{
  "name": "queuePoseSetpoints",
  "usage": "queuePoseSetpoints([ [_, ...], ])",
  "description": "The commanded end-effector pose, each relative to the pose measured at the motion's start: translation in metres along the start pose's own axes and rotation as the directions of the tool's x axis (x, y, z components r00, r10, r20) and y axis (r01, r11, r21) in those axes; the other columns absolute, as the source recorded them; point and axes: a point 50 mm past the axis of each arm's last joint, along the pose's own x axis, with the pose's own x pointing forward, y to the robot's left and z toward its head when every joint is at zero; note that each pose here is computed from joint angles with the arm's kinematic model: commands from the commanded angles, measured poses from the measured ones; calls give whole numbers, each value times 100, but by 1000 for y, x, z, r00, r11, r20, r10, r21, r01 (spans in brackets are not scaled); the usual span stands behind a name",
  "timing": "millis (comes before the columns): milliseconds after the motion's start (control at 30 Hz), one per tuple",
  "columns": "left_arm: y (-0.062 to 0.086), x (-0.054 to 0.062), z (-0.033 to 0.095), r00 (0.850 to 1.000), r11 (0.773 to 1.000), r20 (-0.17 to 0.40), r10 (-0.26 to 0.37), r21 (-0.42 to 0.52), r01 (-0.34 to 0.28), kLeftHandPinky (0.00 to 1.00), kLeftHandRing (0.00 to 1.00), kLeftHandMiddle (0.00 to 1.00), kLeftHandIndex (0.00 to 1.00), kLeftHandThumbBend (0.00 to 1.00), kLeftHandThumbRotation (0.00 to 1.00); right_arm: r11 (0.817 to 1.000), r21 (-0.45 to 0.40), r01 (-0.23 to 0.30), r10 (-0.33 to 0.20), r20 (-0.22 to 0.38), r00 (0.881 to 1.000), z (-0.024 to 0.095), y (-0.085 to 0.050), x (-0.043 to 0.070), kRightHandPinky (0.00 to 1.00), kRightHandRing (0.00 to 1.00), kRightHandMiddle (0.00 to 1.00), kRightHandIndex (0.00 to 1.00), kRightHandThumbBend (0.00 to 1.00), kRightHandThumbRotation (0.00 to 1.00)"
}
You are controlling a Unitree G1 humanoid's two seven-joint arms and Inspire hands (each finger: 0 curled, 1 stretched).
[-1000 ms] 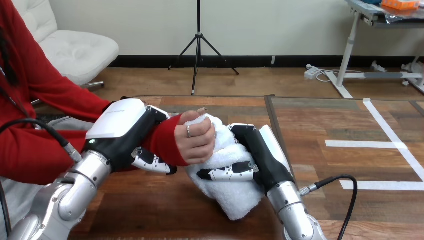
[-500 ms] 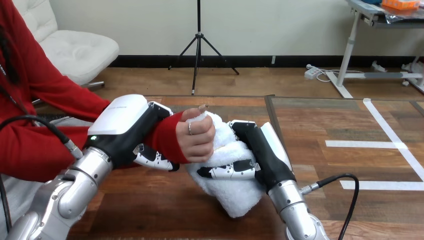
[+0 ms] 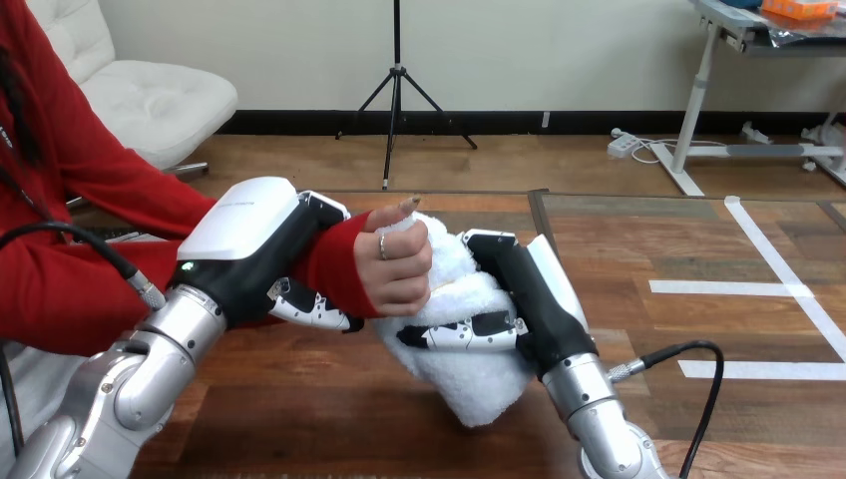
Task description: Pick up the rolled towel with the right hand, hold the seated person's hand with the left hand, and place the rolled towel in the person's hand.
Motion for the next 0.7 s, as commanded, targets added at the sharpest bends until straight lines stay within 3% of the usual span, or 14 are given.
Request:
queuePoseSetpoints([
  [0,23,25,40,975,995,198,102,-2,-104,31,35,41,41,77,0,998,56,11,-26,276,961,50,3,29,27,31,39,44,80,0],
  [367,23,24,40,976,994,193,105,-4,-106,32,36,42,42,79,0,998,60,9,-25,276,961,51,2,30,27,32,39,44,82,0],
  [667,22,24,38,976,994,188,111,-24,-109,34,39,44,45,82,0,998,58,-2,-12,227,974,46,3,31,28,34,42,46,84,0],
])
